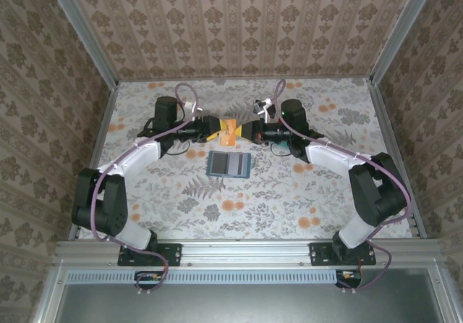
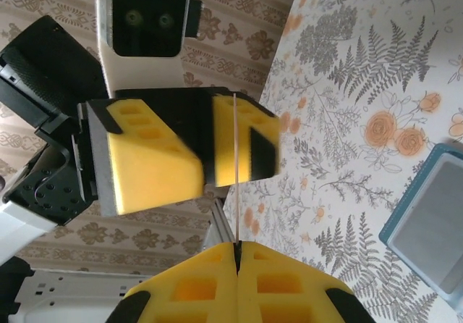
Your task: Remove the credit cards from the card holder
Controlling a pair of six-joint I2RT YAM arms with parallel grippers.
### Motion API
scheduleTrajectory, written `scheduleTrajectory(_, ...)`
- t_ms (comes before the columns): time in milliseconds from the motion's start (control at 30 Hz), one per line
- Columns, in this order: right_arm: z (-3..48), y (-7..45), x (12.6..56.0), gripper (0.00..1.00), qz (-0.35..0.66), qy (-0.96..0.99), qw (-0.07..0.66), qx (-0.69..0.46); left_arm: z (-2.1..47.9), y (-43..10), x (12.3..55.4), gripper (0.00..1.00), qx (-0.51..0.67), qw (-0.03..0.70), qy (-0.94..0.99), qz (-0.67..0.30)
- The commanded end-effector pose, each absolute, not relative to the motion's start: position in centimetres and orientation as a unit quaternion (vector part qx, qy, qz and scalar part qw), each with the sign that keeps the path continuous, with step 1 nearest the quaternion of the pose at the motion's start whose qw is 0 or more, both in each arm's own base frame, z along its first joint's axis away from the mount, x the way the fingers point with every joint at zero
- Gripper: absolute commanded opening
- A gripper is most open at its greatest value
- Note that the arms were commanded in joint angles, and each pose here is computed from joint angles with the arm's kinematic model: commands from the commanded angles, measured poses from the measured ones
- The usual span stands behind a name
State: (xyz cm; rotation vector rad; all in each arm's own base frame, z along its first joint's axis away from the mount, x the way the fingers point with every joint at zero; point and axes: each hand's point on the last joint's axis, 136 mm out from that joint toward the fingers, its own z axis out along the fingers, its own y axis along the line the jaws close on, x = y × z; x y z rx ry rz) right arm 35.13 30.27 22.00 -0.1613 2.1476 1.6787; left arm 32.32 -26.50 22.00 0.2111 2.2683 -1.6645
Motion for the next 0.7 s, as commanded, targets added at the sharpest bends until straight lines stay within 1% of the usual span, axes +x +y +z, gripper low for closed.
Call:
scheduleTrajectory(0, 23.6, 30.6, 35.5, 0.00, 0.622, 0.752, 0.206, -0.070, 24.5, -27.0, 31.6, 0.36, 0.112, 0.175, 0.769, -0.604)
scheduleTrajectory(167, 23.4, 30.6, 35.9, 0.00, 0.623, 0.754, 0.202, -0.053, 24.8, -27.1, 31.3, 0.10, 0.112, 0.174, 0.764, -0.611)
scheduleTrajectory(200, 23.3, 30.7, 36.0, 0.00, 0.624, 0.754, 0.199, -0.049, 24.9, -27.1, 31.3, 0.07, 0.111, 0.174, 0.762, -0.614)
scheduleTrajectory(233, 23.3, 30.8, 36.1, 0.01, 0.626, 0.753, 0.196, -0.045, 25.0, -27.2, 31.3, 0.05, 0.111, 0.175, 0.761, -0.615)
scheduleTrajectory(300, 23.1, 30.9, 36.3, 0.18, 0.635, 0.750, 0.184, -0.026, 25.4, -27.4, 31.3, 0.00, 0.107, 0.178, 0.760, -0.616)
scheduleTrajectory(367, 23.7, 31.0, 36.6, 0.27, 0.652, 0.734, 0.189, -0.010, 25.5, -27.4, 31.6, 0.00, 0.095, 0.182, 0.762, -0.614)
scheduleTrajectory(433, 24.2, 31.2, 36.8, 0.32, 0.665, 0.722, 0.193, 0.000, 25.4, -27.4, 31.9, 0.00, 0.080, 0.186, 0.765, -0.612)
scheduleTrajectory(533, 24.4, 31.6, 36.7, 0.33, 0.666, 0.720, 0.195, 0.005, 25.2, -27.1, 32.5, 0.00, 0.056, 0.193, 0.768, -0.608)
scheduleTrajectory(667, 24.2, 31.9, 36.2, 0.32, 0.666, 0.721, 0.191, 0.009, 24.8, -26.5, 33.1, 0.00, 0.020, 0.201, 0.774, -0.600)
